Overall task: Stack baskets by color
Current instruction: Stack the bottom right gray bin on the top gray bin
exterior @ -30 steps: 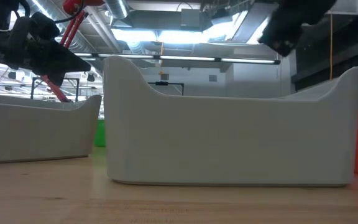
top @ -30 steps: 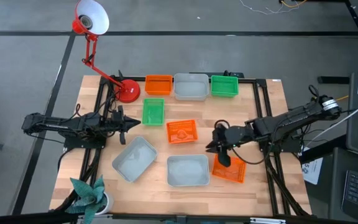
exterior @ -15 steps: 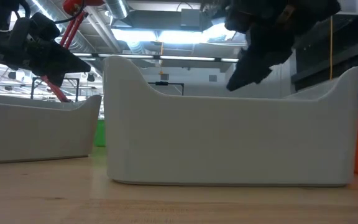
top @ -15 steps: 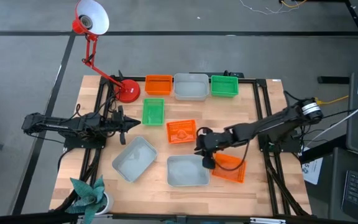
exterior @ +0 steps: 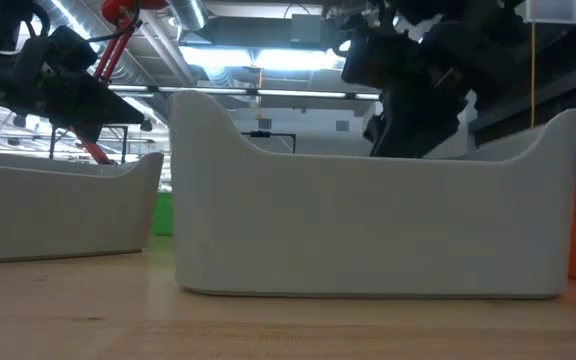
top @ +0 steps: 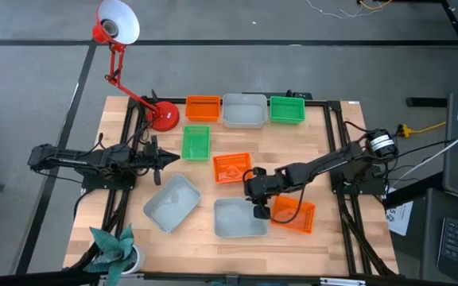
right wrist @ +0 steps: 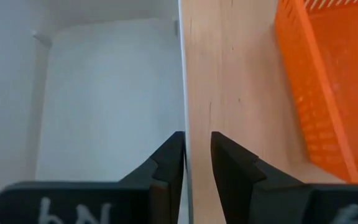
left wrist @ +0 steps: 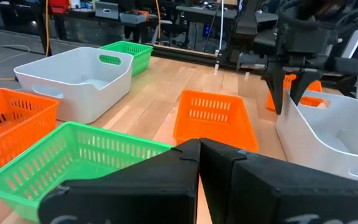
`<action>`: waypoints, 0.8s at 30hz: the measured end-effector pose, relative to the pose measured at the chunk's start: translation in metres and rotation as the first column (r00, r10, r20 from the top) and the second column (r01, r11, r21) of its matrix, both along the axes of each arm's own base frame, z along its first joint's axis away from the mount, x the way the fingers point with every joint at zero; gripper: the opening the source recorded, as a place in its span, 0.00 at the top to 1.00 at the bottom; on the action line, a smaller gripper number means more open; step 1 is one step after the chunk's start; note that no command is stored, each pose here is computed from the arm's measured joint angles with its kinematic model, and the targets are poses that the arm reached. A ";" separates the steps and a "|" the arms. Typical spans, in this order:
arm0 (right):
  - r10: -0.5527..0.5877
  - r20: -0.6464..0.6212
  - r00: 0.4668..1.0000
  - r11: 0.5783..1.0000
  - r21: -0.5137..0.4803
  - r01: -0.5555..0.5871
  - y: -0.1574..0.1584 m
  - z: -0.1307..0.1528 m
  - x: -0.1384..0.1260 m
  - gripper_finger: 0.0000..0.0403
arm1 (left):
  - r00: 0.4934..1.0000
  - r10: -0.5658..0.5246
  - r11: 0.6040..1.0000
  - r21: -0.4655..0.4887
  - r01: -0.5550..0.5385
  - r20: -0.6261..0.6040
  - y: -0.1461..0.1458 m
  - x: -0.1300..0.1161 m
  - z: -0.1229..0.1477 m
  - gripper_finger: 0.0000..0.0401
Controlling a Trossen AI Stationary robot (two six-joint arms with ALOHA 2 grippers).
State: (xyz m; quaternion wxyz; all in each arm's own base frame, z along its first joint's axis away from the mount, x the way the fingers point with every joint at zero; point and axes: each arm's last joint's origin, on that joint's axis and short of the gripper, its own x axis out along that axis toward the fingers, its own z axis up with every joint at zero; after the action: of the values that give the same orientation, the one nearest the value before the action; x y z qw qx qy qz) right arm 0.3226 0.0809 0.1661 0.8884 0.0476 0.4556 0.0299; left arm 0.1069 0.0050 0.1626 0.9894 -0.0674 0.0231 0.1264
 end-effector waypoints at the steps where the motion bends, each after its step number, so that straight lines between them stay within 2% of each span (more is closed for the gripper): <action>1: -0.006 -0.008 1.000 1.000 0.003 0.006 0.000 -0.002 0.001 0.80 | 1.000 0.000 1.000 0.000 0.000 0.000 0.000 0.000 0.000 1.00; 9: -0.003 -0.060 0.998 1.000 0.022 0.004 0.002 -0.014 0.001 0.81 | 1.000 0.000 1.000 0.000 0.000 0.000 0.000 0.000 0.000 1.00; 14: 0.005 -0.070 0.998 0.999 0.034 -0.003 0.004 -0.025 0.006 0.96 | 1.000 0.000 1.000 0.000 0.000 0.001 0.000 0.000 0.000 1.00; 16: 0.012 -0.068 0.998 0.999 0.033 -0.010 0.004 -0.025 0.007 0.97 | 1.000 0.000 1.000 0.000 0.000 0.001 0.000 0.000 0.000 1.00; 19: 0.053 -0.067 0.996 0.998 0.021 -0.052 0.004 -0.006 0.007 0.99 | 1.000 0.000 1.000 0.000 0.000 0.001 0.000 0.000 0.000 1.00; 21: 0.091 -0.036 0.995 0.996 -0.004 -0.091 0.005 0.018 0.009 0.99 | 1.000 0.000 1.000 0.000 0.000 0.001 0.000 0.000 0.000 1.00; 24: 0.101 0.010 0.995 0.983 -0.154 -0.099 0.002 0.060 0.011 0.99 | 1.000 0.000 1.000 0.000 0.000 0.001 0.000 0.000 0.000 1.00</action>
State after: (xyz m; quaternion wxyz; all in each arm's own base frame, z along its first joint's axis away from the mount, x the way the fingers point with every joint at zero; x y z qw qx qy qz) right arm 0.3333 0.0828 0.2257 0.8909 -0.0442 0.4502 0.0397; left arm 0.1069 0.0051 0.1627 0.9894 -0.0675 0.0226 0.1265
